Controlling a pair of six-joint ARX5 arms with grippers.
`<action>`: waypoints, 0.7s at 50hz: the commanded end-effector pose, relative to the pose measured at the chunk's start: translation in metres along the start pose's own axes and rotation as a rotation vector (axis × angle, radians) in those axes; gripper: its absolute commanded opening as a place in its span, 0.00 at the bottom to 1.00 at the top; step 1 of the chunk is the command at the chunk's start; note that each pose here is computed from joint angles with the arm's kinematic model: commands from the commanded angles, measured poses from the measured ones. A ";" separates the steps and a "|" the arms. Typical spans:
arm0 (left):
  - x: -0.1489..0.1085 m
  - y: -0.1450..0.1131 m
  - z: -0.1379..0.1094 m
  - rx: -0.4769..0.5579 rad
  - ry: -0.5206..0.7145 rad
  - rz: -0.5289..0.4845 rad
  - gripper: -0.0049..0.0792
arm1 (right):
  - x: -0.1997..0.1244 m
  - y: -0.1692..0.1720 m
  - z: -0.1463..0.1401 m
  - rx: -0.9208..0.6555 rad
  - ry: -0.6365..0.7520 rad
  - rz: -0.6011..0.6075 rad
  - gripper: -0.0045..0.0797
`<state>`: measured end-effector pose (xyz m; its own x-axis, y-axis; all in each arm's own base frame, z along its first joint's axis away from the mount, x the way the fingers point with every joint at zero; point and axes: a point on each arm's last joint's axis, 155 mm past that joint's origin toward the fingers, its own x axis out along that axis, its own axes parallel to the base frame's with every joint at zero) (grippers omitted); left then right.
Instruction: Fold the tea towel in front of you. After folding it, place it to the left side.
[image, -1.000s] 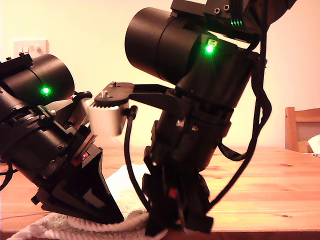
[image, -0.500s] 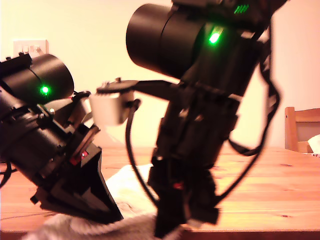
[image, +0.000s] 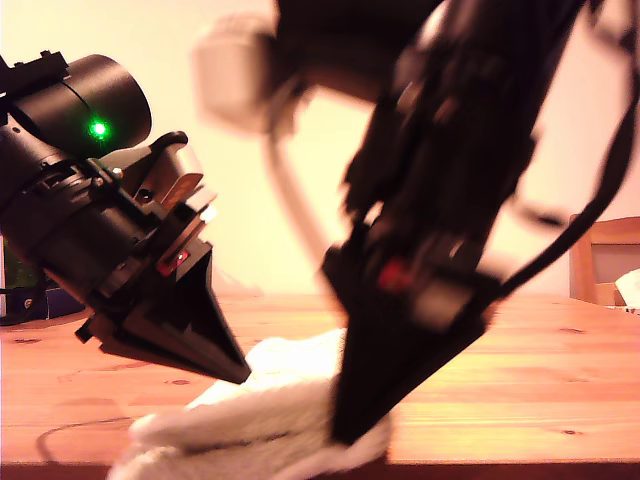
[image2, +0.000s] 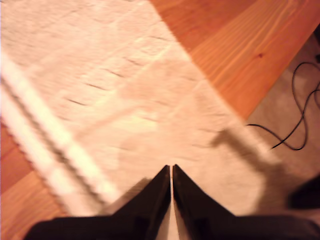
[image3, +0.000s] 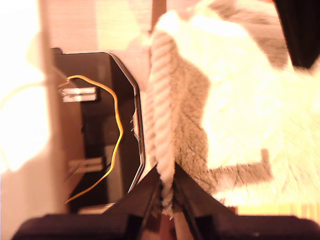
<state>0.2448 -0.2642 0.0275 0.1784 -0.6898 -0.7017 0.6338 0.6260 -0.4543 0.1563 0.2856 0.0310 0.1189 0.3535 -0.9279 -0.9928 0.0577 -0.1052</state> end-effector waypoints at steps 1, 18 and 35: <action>-0.001 0.004 -0.003 0.022 0.002 0.019 0.04 | -0.005 0.006 0.004 0.012 -0.010 0.021 0.04; -0.012 0.009 0.012 0.103 0.018 0.086 0.04 | -0.037 -0.009 0.040 0.171 -0.105 0.071 0.04; -0.042 -0.008 0.036 0.175 -0.054 0.097 0.04 | -0.045 -0.052 0.022 0.399 -0.108 0.046 0.04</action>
<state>0.2575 -0.2531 0.0707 0.2658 -0.6442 -0.7172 0.7110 0.6334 -0.3054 0.2020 0.2887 0.0892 0.1078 0.4575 -0.8826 -0.9282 0.3644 0.0755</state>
